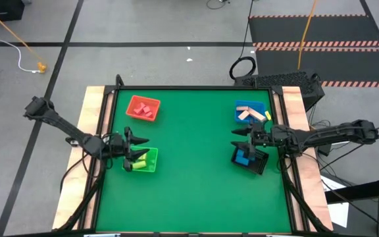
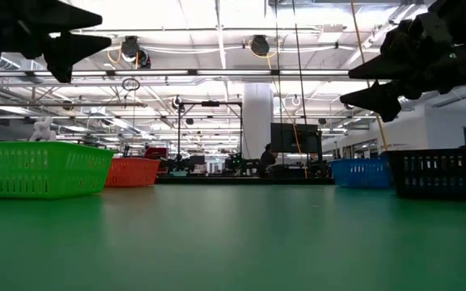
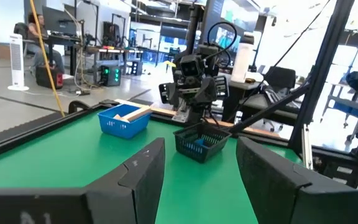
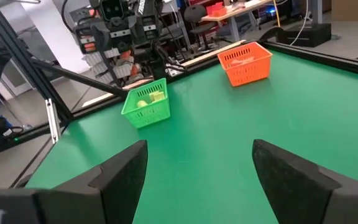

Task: Sort & place blocks by color
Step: Return to Home Position

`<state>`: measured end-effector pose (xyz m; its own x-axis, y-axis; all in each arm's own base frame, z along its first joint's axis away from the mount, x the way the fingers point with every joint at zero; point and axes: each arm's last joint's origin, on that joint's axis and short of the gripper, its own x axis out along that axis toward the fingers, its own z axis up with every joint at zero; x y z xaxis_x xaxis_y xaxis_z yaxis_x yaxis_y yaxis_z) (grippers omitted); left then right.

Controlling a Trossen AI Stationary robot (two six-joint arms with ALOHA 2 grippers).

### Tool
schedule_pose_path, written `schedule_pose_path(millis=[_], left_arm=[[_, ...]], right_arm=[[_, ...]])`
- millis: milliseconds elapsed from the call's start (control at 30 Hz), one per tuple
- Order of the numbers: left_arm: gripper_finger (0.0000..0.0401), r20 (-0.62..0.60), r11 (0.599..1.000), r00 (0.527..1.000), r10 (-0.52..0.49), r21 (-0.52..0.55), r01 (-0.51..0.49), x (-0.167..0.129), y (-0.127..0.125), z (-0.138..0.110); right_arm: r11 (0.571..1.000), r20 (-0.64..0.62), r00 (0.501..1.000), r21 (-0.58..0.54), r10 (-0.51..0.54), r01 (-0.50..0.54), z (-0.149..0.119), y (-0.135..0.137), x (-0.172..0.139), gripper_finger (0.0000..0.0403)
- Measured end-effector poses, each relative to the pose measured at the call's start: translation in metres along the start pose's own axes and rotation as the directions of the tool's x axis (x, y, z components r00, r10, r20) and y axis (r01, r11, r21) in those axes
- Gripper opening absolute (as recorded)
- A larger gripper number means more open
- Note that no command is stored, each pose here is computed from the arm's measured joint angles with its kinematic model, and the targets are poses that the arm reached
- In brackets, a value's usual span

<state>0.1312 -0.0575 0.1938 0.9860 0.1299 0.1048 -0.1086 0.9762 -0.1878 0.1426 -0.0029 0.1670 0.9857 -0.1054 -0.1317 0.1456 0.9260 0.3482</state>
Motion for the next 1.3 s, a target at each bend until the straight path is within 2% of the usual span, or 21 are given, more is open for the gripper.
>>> schedule_pose_path(millis=[133, 300, 600, 733, 1300], left_arm=[[0.0198, -0.017, 1.000, 1.000, 0.003, 0.018, -0.003, -0.002, 0.002, -0.006], [0.0198, -0.046, 1.000, 0.999, 0.007, 0.001, -0.007, -0.005, 0.006, -0.016], [0.0198, -0.095, 0.999, 0.995, 0.033, 0.021, -0.031, -0.008, 0.010, -0.027], [0.0198, -0.101, 0.997, 0.994, 0.035, 0.069, -0.028, -0.008, 0.010, -0.028], [0.0198, -0.101, 0.996, 0.994, 0.034, 0.085, -0.026, -0.008, 0.010, -0.028]], right_arm=[[1.000, 0.036, 0.999, 0.003, 0.013, -0.013, -0.006, -0.003, -0.002, 0.0281], [0.998, 0.148, 0.988, 0.016, 0.052, -0.055, 0.002, 0.000, -0.004, 0.0281], [0.998, 0.118, 0.992, -0.048, 0.040, -0.035, -0.001, -0.001, -0.004, 0.0281], [0.997, 0.113, 0.993, -0.064, 0.039, -0.032, -0.002, -0.001, -0.004, 0.0281], [0.999, 0.110, 0.993, -0.034, 0.046, -0.042, -0.002, -0.001, -0.004, 0.0281]])
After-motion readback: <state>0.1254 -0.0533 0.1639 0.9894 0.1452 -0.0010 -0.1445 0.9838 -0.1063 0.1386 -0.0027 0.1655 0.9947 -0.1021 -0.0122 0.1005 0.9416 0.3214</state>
